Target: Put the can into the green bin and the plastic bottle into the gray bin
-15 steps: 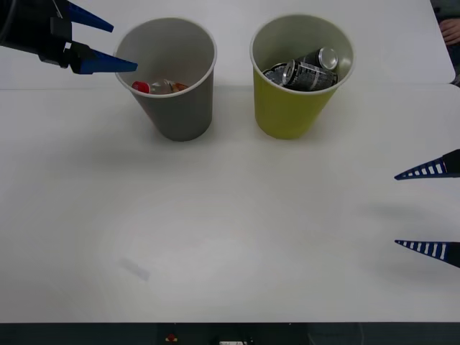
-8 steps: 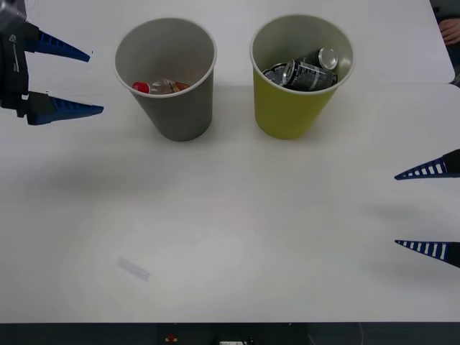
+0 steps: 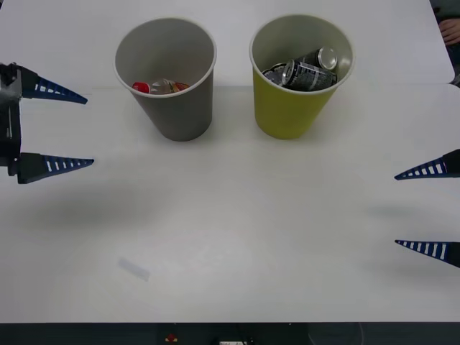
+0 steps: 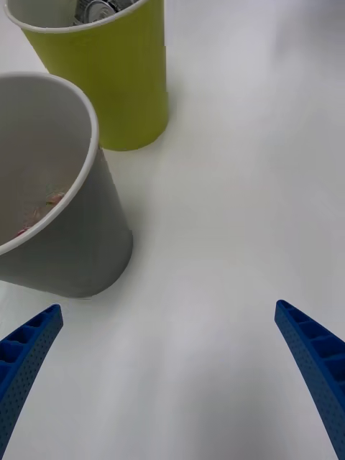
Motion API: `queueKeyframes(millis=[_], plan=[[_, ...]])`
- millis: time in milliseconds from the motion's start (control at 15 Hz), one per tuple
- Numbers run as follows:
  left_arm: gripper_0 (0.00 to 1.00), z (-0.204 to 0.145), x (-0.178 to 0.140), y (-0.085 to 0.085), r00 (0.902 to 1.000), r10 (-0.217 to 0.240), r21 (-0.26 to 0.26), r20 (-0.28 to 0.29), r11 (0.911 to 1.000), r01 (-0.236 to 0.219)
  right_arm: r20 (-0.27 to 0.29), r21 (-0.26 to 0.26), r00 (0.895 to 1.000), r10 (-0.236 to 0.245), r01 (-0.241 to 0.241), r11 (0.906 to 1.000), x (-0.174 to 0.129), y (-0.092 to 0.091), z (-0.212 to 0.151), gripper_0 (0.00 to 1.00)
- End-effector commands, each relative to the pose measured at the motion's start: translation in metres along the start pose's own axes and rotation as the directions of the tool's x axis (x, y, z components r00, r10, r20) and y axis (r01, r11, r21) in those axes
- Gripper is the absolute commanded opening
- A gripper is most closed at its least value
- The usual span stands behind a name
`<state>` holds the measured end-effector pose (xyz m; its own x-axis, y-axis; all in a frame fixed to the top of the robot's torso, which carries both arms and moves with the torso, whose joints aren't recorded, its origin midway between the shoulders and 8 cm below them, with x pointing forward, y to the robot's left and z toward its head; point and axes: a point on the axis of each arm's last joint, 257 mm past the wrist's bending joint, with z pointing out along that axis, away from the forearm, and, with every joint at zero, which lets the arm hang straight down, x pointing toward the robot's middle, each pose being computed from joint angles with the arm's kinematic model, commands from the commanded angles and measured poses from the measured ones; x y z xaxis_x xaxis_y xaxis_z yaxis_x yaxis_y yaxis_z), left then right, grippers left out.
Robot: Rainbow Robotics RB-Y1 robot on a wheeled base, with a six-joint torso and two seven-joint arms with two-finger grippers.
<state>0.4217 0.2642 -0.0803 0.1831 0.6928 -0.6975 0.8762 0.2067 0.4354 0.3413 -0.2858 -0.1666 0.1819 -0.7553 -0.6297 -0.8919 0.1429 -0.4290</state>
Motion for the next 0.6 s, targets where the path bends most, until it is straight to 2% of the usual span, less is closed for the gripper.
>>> queueKeyframes(millis=[67, 200, 467, 600], plan=[[1.00, -0.004, 0.013, -0.024, 0.9982, 0.031, 0.047, -0.051, 0.9985, -0.028, 0.000, 0.000, 1.000, 0.000, 0.000, 1.0000, 0.000, 0.000, 0.000, 1.00], [1.00, -0.007, 0.022, -0.035, 0.9944, 0.076, 0.061, -0.074, 0.9956, -0.071, 0.000, 0.000, 1.000, 0.000, 0.000, 1.0000, 0.000, 0.000, 0.000, 1.00], [1.00, -0.007, 0.035, -0.062, 0.9897, 0.102, 0.112, -0.100, 0.9895, -0.091, 0.000, 0.000, 1.000, 0.000, 0.000, 1.0000, 0.000, 0.000, 0.000, 1.00], [1.00, -0.007, 0.043, -0.070, 0.9842, 0.127, 0.126, -0.123, 0.9857, -0.112, 0.000, 0.000, 1.000, 0.000, 0.000, 1.0000, 0.000, 0.000, 0.000, 1.00]])
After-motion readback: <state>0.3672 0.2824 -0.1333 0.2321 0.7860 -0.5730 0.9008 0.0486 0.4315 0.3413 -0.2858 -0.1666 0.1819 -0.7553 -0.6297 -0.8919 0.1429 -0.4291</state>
